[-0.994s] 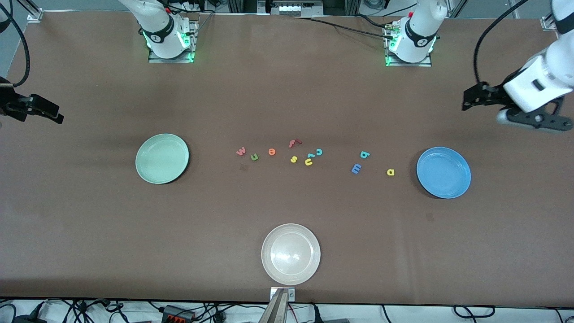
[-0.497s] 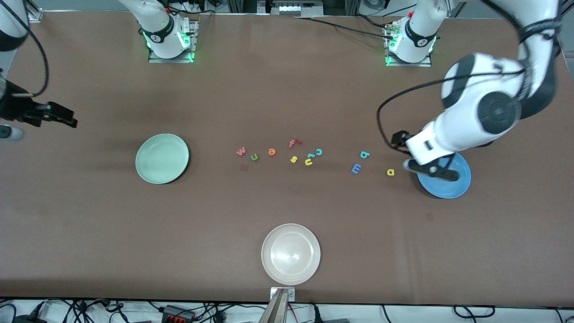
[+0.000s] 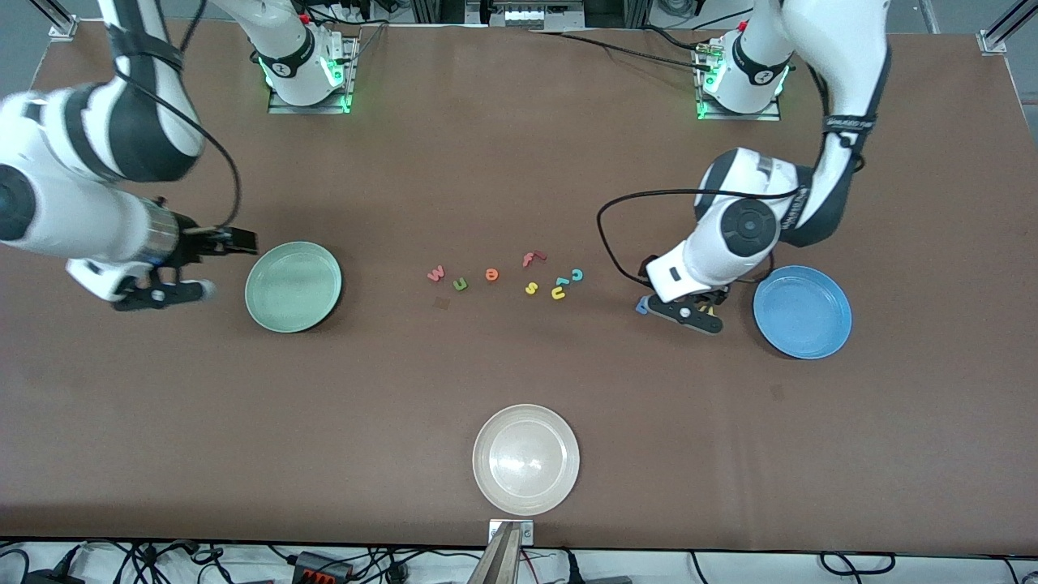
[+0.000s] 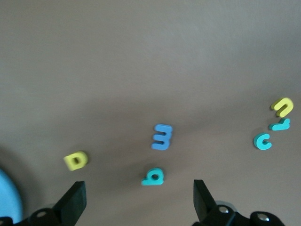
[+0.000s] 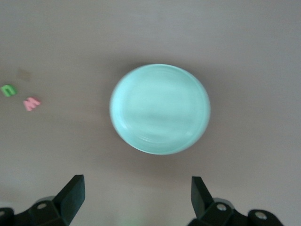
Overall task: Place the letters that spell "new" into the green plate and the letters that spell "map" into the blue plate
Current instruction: 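Move the left gripper to the blue m while the right gripper advances, then grasp the blue m and pink w with the left and right grippers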
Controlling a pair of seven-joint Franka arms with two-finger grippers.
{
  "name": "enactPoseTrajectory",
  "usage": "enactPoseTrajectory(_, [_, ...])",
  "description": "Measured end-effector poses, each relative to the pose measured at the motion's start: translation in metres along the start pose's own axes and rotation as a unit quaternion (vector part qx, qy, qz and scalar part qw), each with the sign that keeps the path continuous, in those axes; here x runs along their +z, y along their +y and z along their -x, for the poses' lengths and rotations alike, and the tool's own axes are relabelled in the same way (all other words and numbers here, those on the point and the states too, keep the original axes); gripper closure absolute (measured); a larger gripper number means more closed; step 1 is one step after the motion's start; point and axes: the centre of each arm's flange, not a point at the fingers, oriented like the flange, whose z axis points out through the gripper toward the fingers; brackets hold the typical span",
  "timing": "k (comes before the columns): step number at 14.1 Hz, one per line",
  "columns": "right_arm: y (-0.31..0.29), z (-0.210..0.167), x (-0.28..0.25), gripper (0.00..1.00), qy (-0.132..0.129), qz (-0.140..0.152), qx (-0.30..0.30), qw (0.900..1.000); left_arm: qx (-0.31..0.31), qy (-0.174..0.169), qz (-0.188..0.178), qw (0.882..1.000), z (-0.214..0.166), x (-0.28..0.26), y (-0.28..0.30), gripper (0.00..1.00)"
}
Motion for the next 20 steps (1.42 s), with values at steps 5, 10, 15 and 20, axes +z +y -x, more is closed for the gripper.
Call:
enactPoseTrajectory(5, [-0.074,-0.029,0.068,0.00,-0.022,0.009,-0.020,1.000,0.016,0.014,-0.005,1.000,-0.004,0.069,0.018,0.05])
enactPoseTrajectory(10, [-0.156,-0.033,0.121,0.00,-0.003,0.023,0.060,0.998,0.015,0.032,-0.007,0.999,-0.008,0.092,0.016,0.37])
enactPoseTrajectory(15, [-0.204,-0.033,0.183,0.00,0.017,0.032,0.197,0.980,0.016,0.043,-0.008,0.999,-0.011,0.092,0.016,0.70])
enactPoseTrajectory(20, [-0.218,-0.041,0.215,0.17,0.009,-0.024,0.294,0.955,0.016,0.020,-0.011,1.000,-0.012,0.070,0.003,0.73])
